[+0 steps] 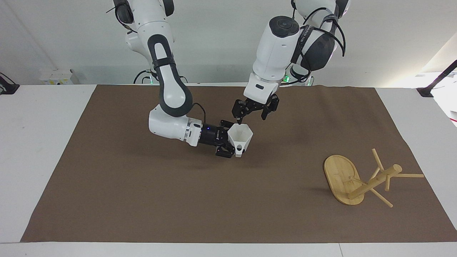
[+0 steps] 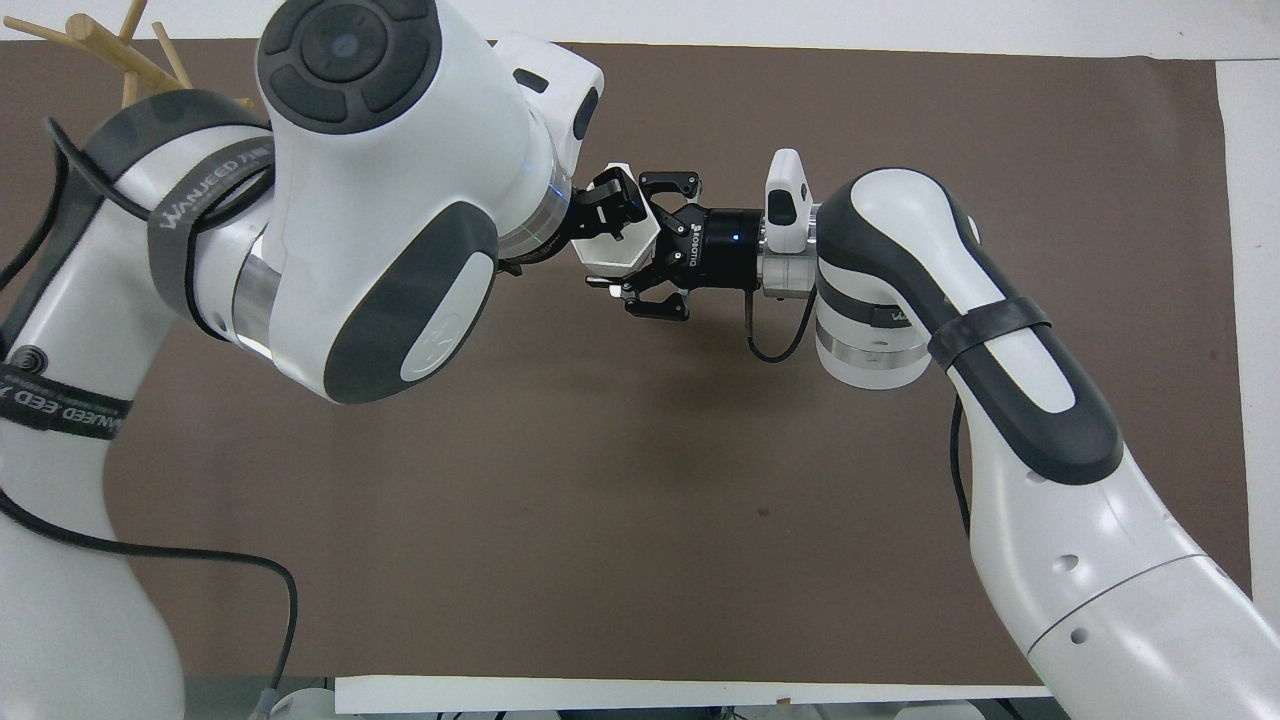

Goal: Hang cup on rack
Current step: 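Grasp the mug with the left gripper from the right gripper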

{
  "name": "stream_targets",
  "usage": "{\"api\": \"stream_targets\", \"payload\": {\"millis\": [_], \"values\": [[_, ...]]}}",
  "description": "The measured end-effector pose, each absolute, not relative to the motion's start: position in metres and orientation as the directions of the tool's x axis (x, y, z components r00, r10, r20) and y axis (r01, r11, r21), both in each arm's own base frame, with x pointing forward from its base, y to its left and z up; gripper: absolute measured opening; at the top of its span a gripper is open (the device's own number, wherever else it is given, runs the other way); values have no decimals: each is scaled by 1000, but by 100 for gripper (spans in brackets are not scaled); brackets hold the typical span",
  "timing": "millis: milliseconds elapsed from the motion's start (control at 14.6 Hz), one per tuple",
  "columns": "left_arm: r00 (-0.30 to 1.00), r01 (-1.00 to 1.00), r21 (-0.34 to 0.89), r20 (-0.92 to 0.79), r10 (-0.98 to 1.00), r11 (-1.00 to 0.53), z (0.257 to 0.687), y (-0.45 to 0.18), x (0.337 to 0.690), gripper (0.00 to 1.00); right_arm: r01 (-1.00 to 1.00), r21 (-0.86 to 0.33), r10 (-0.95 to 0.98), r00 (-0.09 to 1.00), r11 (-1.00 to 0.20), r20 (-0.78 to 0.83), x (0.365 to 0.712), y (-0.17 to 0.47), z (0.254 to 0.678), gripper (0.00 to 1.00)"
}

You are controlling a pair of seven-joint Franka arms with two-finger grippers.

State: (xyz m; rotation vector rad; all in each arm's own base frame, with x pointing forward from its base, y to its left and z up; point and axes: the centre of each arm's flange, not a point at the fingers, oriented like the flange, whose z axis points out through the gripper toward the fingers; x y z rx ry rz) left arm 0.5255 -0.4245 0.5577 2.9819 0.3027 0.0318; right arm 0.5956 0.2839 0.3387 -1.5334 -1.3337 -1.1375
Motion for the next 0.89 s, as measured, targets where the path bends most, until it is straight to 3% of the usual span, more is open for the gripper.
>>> {"api": "stream_targets", "payload": {"millis": [275,618,686,892], "values": [[978,204,145,8,207,-968,547,-429,529,100,990,-10,282,49,-140,958,597,282,339,77],[975,220,138,7,223,-966,520,-425,535,89,990,-11,282,51,-141,958,597,281,339,77],[974,222,137,7,225,-965,515,-424,535,83,990,-12,282,52,-141,958,597,281,339,77],[973,228,135,6,231,-964,504,-420,534,46,990,-13,282,53,-142,958,597,281,339,77]]}}
